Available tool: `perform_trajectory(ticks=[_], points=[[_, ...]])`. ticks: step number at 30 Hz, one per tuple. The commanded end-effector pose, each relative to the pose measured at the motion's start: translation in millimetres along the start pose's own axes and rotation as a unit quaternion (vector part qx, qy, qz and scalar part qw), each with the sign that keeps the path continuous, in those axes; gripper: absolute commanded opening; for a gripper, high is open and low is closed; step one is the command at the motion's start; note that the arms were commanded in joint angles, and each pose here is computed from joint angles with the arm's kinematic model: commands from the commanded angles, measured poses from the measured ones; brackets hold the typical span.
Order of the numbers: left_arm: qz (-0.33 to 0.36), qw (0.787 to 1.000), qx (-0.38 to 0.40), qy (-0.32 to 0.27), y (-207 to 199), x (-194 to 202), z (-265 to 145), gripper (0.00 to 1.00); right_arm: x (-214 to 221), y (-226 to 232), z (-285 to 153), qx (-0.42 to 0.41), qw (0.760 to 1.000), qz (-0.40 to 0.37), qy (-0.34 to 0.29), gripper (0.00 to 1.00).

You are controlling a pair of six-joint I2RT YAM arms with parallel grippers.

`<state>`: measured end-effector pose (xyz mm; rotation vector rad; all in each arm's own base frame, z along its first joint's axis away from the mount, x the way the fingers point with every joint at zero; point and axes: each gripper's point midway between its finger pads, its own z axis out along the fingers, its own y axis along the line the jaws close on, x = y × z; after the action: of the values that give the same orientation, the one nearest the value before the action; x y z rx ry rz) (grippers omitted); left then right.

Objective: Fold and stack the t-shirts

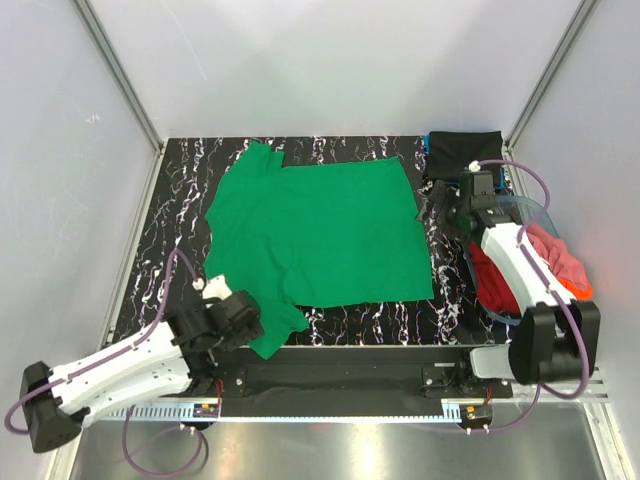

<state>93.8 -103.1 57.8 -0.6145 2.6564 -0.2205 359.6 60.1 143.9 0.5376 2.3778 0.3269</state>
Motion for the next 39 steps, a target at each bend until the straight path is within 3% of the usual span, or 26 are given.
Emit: perform_trajectory(ticks=[1,8,18,25,26,29,34,39], points=[[-0.035,0.999,0.021,-0.013,-18.2,4.6,10.9,0.71,21.7,6.4,-18.5,-0.032,0.999,0.007,0.018,1.0],[-0.015,1.0,0.027,0.0,-34.2,29.2,27.2,0.71,73.3,0.5,-18.7,-0.025,0.997,-0.014,0.065,1.0],[0.014,0.999,-0.012,-0.027,-29.3,36.8,55.6,0.65,81.2,-3.6,-25.5,-0.021,0.997,-0.02,0.067,1.0],[0.03,0.997,-0.012,-0.065,-31.1,25.5,63.8,0.39,109.6,-19.8,-20.2,0.019,0.995,-0.016,0.097,1.0],[0.028,0.997,-0.005,-0.068,-32.5,24.0,62.7,0.27,113.7,-18.6,-20.7,0.019,0.995,-0.015,0.1,1.0],[0.024,0.996,0.014,-0.079,-37.0,17.9,58.0,0.09,129.1,-21.8,-20.0,0.036,0.994,-0.008,0.107,0.93],[0.015,0.995,0.037,-0.091,-37.5,9.3,47.5,0.06,151.9,-42.8,-17.4,0.075,0.99,0.02,0.117,0.84],[0.002,0.994,0.056,-0.093,-31.2,3.3,36.2,0.06,148.4,-52.5,-19.5,0.101,0.99,0.042,0.093,0.79]])
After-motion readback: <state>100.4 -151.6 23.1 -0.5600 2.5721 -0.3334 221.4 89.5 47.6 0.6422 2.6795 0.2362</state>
